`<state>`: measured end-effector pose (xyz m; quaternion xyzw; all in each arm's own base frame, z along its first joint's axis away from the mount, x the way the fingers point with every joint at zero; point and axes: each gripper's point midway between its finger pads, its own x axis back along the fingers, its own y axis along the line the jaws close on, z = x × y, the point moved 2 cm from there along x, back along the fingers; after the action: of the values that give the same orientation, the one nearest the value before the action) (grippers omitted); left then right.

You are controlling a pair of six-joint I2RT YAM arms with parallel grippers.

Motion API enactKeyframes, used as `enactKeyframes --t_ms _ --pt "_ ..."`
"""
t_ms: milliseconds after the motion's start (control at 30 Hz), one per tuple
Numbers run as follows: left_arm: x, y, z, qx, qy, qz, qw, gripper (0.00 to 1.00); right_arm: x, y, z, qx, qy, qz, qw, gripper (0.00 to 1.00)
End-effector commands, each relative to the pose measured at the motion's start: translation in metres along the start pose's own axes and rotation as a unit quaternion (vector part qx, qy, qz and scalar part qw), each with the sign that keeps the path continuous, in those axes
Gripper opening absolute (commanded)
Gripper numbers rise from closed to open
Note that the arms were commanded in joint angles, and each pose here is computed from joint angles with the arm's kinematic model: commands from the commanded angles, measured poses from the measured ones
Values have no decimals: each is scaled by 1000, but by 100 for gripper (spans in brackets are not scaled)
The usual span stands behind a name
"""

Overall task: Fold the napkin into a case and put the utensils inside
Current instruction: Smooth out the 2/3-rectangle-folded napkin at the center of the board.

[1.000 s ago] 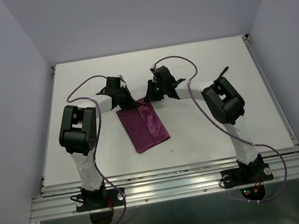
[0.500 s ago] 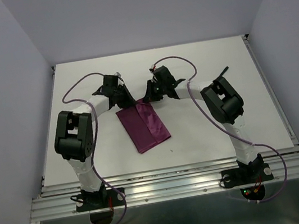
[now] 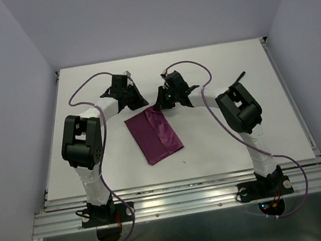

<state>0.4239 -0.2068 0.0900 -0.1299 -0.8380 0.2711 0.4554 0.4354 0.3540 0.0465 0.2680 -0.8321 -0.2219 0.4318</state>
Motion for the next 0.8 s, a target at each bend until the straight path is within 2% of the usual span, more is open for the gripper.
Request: enactKeyframes --t_ms 0,400,567,767 --pt "-9 -13 -11 -1 -4 25 1000 0 9 2 1 4 0 8 1000 14" --pt "-38 31 11 8 28 -51 998 0 21 10 -5 9 -9 2 1000 14" --pt "-39 35 17 7 35 -52 998 0 39 23 -21 19 -37 0 999 14" --pt "-38 33 17 4 35 -48 998 0 33 15 -4 11 -12 -4 1000 14"
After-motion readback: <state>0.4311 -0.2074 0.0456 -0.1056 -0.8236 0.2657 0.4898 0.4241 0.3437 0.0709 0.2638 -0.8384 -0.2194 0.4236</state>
